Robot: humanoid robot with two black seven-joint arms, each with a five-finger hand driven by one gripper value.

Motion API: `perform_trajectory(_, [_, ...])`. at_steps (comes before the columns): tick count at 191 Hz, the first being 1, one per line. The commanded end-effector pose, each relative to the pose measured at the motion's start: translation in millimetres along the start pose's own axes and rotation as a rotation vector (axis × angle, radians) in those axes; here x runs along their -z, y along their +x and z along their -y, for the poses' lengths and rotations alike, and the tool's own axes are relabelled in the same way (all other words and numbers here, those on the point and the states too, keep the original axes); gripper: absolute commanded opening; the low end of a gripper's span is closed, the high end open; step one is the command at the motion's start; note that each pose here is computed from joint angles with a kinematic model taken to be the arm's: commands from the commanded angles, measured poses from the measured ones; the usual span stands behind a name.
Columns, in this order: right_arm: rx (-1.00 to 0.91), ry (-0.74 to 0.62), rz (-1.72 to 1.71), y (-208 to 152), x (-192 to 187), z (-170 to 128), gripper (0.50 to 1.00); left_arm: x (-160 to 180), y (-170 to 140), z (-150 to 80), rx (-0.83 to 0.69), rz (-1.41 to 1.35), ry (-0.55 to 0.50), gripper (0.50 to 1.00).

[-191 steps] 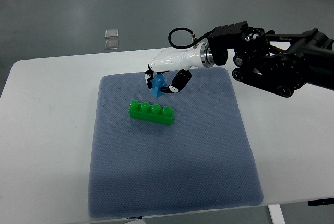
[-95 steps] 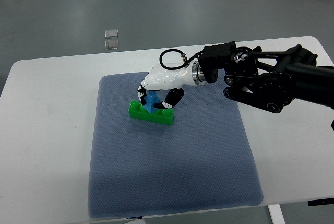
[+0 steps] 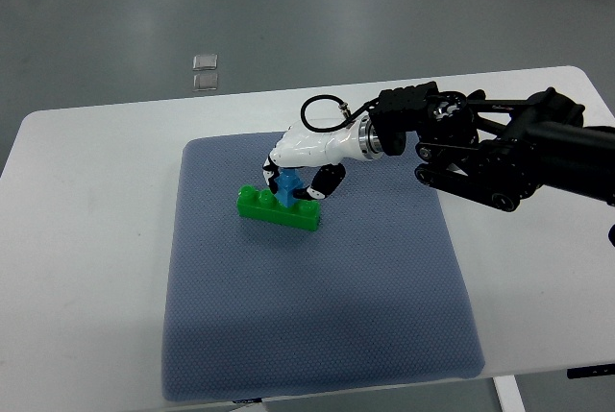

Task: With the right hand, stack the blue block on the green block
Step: 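Lower the blue block onto the green block's studs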

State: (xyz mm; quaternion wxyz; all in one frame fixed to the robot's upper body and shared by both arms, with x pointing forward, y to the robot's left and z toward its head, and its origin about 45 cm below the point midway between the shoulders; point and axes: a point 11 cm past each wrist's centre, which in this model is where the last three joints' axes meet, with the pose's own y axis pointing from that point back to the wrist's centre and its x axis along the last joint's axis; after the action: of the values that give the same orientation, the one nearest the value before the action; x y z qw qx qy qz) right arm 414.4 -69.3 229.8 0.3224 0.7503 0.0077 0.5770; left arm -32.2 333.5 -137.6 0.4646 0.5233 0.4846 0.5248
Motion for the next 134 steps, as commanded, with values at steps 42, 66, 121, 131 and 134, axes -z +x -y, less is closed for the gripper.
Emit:
perform_trajectory(42, [0.003,0.002,-0.006,-1.5,1.8,2.8,0.582,0.0,0.0,0.0,0.000,-0.001,0.000,1.000])
perform_trajectory(66, [0.001,0.001,-0.008,-2.3,1.4,2.8,0.582,0.0,0.0,0.0,0.000,0.000,0.000,1.000])
perform_trajectory(121, [0.004,-0.012,-0.037,-6.1,-2.4,2.2,0.582,0.0,0.0,0.0,0.000,0.000,0.000,1.000])
perform_trajectory(131, [0.007,-0.012,-0.037,-7.4,-2.3,2.3,0.582,0.0,0.0,0.0,0.000,0.000,0.000,1.000])
perform_trajectory(134, [0.007,-0.012,-0.037,-7.4,-2.3,2.3,0.582,0.0,0.0,0.0,0.000,0.000,0.000,1.000])
